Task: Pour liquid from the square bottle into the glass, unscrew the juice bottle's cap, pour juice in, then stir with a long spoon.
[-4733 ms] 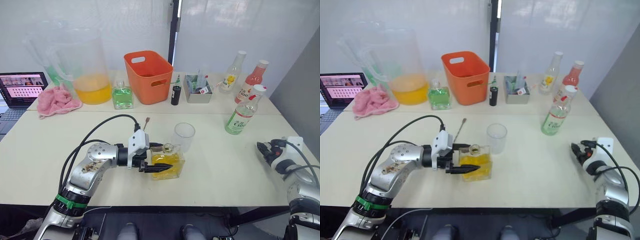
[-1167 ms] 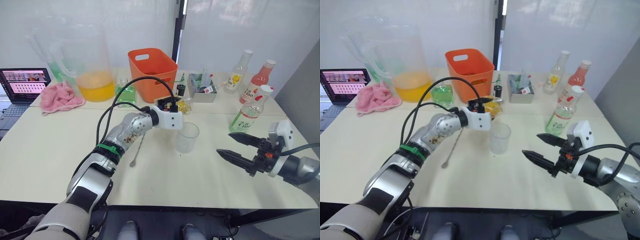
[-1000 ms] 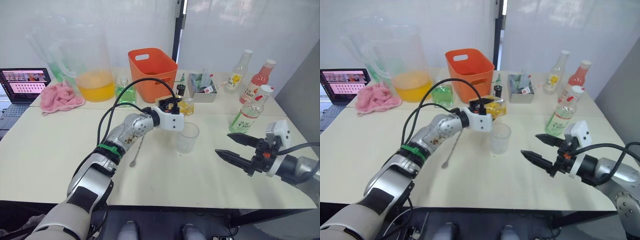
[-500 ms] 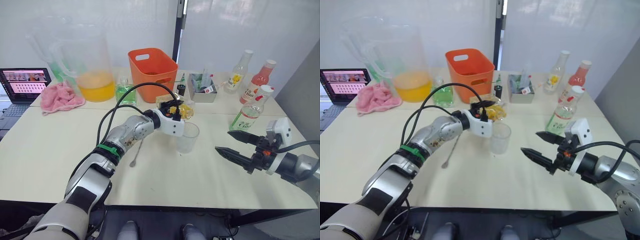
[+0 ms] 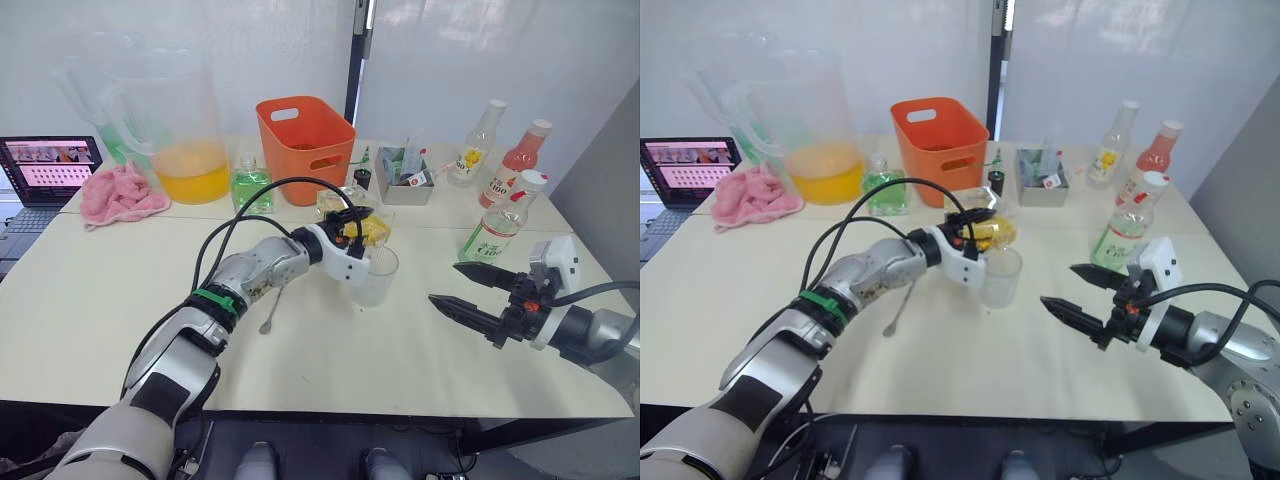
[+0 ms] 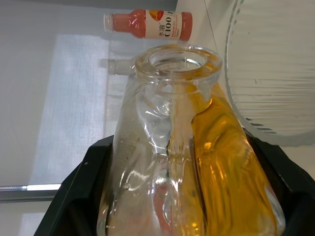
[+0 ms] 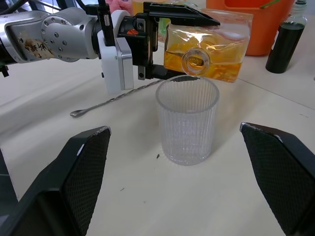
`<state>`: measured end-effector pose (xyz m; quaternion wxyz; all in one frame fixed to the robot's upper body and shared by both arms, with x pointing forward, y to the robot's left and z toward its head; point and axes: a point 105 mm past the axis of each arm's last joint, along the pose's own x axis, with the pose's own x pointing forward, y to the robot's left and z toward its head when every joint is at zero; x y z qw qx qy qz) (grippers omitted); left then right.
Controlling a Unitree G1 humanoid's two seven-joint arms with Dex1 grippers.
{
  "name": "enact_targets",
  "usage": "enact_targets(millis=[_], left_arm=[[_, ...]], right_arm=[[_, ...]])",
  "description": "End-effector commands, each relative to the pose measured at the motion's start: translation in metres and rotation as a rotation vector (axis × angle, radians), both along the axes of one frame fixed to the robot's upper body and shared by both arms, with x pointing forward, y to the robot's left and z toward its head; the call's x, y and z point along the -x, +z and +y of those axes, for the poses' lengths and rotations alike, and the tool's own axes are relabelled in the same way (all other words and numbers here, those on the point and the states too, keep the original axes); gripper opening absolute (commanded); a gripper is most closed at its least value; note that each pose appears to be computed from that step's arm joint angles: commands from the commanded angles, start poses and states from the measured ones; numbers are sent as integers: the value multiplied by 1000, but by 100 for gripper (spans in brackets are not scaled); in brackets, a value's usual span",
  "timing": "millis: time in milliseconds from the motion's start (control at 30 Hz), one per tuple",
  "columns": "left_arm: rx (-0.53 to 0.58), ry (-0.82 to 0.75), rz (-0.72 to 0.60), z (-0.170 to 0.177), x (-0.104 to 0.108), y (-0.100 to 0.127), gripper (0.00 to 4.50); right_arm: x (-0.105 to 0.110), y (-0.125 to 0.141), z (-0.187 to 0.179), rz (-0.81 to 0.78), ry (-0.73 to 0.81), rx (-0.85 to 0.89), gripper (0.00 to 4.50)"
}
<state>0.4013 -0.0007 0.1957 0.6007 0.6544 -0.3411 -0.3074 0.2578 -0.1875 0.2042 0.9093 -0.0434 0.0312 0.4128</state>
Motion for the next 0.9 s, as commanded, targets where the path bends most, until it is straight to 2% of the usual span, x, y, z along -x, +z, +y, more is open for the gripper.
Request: enact_targets(millis=[33, 333, 500, 900], left_arm=[[76, -52, -144, -10, 7, 43, 280], [56, -47, -194, -10, 6, 45, 280], [50, -40, -264, -10, 6, 53, 280], [30, -38, -304, -10, 6, 56, 280]], right_arm=[[-1, 8, 2, -48, 9, 12, 445], [-2, 5, 6, -48, 16, 15, 445], [-2, 5, 6, -50, 20, 16, 445], [-4, 4, 6, -53, 26, 15, 445]])
